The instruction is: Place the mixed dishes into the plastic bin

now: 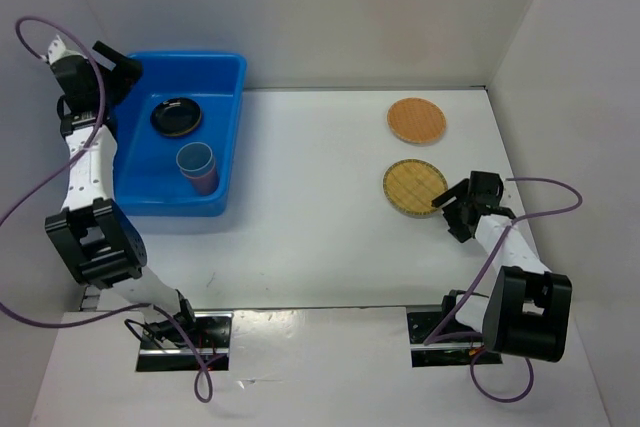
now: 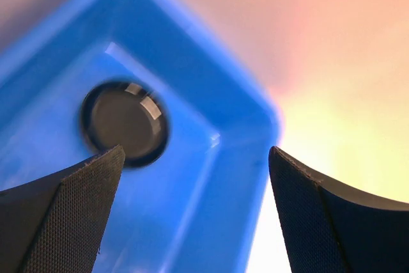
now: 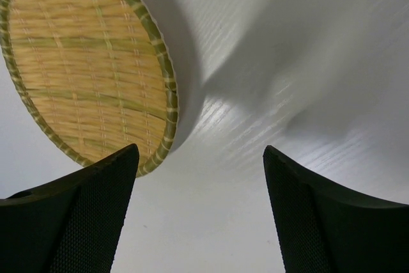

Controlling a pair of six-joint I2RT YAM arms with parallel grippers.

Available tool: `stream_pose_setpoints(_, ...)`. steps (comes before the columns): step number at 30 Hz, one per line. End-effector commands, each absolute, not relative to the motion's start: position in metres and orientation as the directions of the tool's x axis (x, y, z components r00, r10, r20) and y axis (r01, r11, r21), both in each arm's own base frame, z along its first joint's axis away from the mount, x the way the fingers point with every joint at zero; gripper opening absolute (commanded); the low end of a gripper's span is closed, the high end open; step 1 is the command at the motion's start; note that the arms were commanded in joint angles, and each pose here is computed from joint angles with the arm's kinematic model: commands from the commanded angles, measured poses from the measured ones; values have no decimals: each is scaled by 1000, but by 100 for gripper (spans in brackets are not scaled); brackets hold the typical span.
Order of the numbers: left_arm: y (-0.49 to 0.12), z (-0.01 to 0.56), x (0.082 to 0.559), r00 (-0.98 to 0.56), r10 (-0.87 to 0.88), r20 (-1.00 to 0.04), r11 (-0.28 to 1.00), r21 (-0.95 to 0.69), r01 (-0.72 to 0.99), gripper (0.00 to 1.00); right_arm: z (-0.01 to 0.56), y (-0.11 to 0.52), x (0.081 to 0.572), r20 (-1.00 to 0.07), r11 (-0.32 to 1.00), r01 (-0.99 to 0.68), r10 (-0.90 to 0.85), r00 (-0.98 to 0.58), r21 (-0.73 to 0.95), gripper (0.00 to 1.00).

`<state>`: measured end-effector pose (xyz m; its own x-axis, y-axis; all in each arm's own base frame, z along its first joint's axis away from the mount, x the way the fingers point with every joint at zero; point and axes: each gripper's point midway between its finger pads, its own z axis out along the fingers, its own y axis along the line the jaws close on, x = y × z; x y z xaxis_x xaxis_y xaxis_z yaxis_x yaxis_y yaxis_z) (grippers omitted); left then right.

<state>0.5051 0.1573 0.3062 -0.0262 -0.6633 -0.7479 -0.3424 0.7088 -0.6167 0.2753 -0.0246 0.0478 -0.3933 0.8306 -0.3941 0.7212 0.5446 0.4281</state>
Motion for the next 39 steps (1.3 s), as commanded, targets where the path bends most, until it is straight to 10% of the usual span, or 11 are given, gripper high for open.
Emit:
stream_pose_setpoints(1, 145, 368, 498, 28, -587, -809, 788, -579, -209, 100, 62, -17, 292, -394, 527, 663, 847, -357, 532, 82)
stream_pose_setpoints(18, -8, 479, 433, -27, -451, -892, 839, -434, 329, 100, 28, -10, 334, -322, 545, 640, 838, -442, 541, 63)
stream_pose_setpoints(31, -103, 441, 396, -213, -426, -879, 692, -468, 549, 100, 11, 0, 346, -284, 570, 603, 814, -507, 558, 2)
stream_pose_setpoints(39, -198, 365, 396, -494, -267, -827, 499, -557, 663, 100, 41, 22, 363, -393, 688, 468, 712, -582, 554, 0)
